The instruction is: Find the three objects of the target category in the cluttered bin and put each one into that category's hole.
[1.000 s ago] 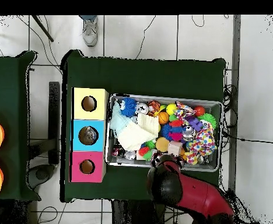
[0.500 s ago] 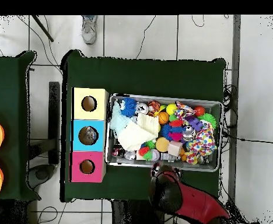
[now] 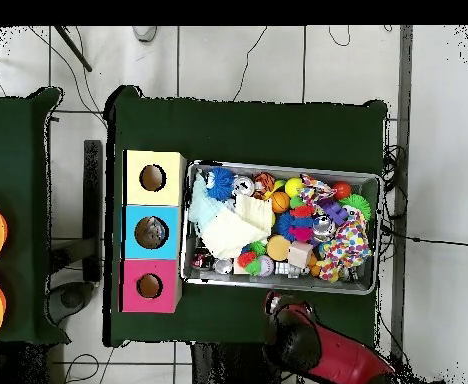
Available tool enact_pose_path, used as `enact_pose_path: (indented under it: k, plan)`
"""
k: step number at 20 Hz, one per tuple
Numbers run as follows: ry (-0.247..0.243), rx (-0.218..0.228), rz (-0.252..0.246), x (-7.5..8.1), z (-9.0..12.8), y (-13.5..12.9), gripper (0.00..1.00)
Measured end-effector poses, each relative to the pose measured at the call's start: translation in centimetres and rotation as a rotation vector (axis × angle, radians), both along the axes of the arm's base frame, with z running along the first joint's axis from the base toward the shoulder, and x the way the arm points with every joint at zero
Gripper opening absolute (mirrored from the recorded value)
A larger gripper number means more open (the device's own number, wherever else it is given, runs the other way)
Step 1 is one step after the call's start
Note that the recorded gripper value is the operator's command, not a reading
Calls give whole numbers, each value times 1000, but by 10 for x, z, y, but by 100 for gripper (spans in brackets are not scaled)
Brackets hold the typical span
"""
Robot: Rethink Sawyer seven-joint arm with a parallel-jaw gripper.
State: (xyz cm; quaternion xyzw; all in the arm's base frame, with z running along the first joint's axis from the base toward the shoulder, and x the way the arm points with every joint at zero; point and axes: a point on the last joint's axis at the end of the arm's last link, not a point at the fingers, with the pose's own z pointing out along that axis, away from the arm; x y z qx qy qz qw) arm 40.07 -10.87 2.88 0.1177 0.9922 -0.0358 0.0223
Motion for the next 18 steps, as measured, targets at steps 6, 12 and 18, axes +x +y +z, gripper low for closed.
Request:
enact_pose_path:
  k: [6, 12, 18]
  plan:
    - [32, 42, 5, -23, -15, 5, 100]
    - [53, 72, 16, -36, -24, 6, 100]
    - [60, 103, 24, -44, -32, 5, 100]
